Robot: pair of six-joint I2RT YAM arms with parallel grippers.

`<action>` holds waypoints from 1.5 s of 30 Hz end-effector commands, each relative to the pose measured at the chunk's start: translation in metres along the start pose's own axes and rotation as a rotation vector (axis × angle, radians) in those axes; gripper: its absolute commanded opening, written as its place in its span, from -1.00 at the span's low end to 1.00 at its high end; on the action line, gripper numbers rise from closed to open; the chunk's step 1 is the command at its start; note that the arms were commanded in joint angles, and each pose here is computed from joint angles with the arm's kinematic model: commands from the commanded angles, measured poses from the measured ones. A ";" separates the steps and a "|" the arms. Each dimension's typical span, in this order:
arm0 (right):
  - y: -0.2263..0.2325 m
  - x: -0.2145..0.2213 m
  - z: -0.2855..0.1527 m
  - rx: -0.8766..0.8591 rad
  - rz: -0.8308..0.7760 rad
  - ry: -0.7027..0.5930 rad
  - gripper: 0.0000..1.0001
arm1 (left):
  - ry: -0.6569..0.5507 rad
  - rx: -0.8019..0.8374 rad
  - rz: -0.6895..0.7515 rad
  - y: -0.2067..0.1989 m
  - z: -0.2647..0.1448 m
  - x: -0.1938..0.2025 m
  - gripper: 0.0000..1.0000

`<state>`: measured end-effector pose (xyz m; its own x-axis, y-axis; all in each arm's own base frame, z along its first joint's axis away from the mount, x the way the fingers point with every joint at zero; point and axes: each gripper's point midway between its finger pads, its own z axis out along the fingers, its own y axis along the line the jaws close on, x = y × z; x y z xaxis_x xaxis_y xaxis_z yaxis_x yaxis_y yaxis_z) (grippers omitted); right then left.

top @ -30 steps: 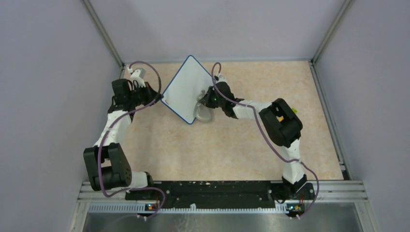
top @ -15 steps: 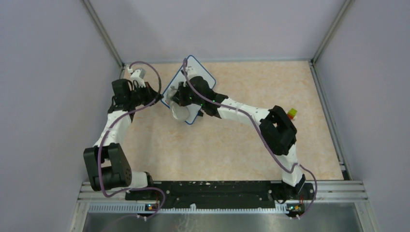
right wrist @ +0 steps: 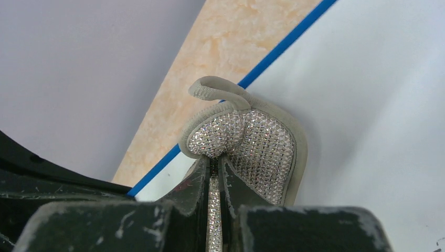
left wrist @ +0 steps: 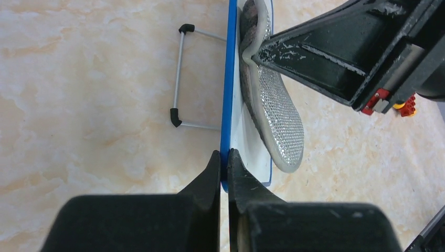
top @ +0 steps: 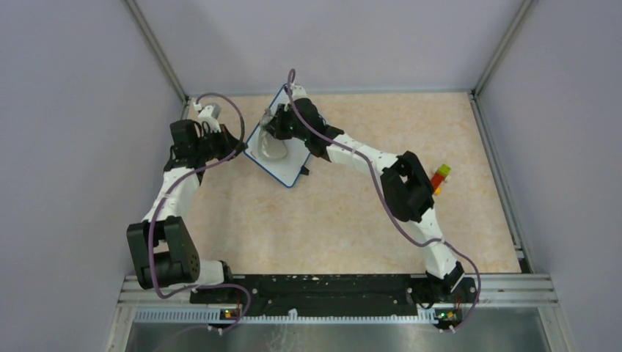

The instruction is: Erase the whiteboard

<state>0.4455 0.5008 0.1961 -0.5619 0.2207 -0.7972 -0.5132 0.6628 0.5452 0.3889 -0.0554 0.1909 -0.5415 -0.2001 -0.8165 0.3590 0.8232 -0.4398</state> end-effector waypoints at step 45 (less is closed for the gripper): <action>0.062 0.056 -0.036 -0.013 0.015 0.122 -1.00 | -0.004 0.081 -0.014 -0.021 -0.001 -0.004 -1.00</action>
<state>0.3482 0.5285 0.1968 -0.6239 0.0793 -0.7774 -0.5935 0.5991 0.5374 0.3869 -0.0619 0.1944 -0.5536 -0.2253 -0.8017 0.3667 0.7984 -0.4776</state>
